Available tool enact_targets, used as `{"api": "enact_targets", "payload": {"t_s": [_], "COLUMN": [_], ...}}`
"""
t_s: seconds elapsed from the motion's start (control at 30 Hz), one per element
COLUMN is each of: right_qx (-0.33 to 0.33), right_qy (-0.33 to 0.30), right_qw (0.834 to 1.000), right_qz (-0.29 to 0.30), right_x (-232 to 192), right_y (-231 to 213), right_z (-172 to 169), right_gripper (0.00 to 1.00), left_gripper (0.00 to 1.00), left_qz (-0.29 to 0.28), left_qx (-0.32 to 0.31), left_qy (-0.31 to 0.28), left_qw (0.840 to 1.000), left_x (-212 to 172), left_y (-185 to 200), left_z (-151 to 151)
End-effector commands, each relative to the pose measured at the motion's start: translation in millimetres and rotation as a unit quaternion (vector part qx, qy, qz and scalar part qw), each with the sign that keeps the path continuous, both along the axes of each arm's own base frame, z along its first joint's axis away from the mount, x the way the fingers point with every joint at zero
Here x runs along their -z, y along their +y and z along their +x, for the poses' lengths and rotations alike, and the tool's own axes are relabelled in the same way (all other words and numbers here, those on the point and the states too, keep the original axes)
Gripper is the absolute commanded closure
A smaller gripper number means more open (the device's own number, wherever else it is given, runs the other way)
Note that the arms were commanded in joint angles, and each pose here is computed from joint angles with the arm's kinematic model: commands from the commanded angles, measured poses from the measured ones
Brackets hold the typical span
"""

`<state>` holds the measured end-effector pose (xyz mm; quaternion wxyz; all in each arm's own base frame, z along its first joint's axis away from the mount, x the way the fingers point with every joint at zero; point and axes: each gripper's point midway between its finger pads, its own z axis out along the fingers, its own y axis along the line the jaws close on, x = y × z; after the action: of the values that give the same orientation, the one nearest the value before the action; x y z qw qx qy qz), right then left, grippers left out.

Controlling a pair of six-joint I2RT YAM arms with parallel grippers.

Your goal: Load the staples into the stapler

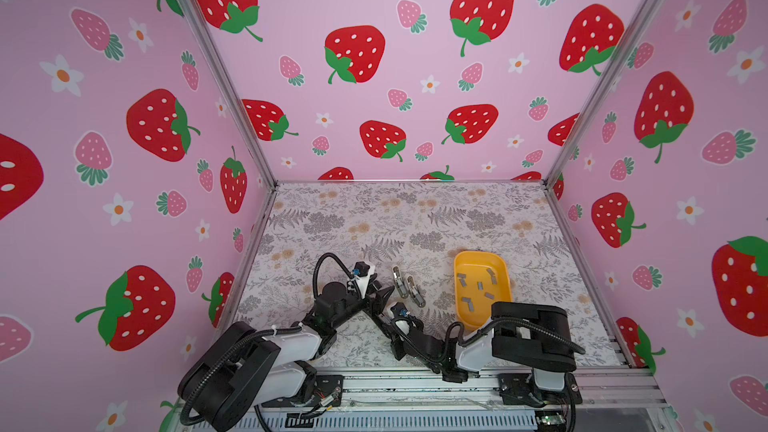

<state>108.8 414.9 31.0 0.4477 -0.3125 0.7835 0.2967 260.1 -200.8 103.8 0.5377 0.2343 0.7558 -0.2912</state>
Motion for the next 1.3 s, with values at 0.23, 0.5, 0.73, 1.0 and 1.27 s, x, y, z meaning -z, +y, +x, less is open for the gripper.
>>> {"api": "enact_targets", "payload": {"t_s": [0.23,0.5,0.73,1.0,1.27], "right_qx": [-0.001,0.0,0.001,0.0,0.001], "right_qy": [-0.006,-0.012,-0.014,-0.016,-0.016], "right_qw": [1.0,1.0,1.0,1.0,1.0], "right_qz": [-0.018,-0.008,-0.002,-0.004,-0.004], "right_x": [14,12,10,11,11], "right_y": [-11,-13,-16,-15,-13], "right_z": [-6,-5,-5,-7,-7], "right_gripper": [1.0,0.99,0.97,0.95,0.95], "left_gripper": [0.08,0.01,0.01,0.01,0.01], "left_qz": [-0.007,-0.01,-0.03,-0.06,-0.067], "left_qx": [-0.007,0.002,-0.054,-0.091,-0.108], "left_qy": [-0.055,-0.078,-0.075,-0.083,-0.094], "left_qw": [0.998,0.997,0.995,0.991,0.987], "left_x": [-18,-28,-46,-65,-67], "left_y": [2,1,17,36,45], "left_z": [-1,-12,-8,-14,-18]}}
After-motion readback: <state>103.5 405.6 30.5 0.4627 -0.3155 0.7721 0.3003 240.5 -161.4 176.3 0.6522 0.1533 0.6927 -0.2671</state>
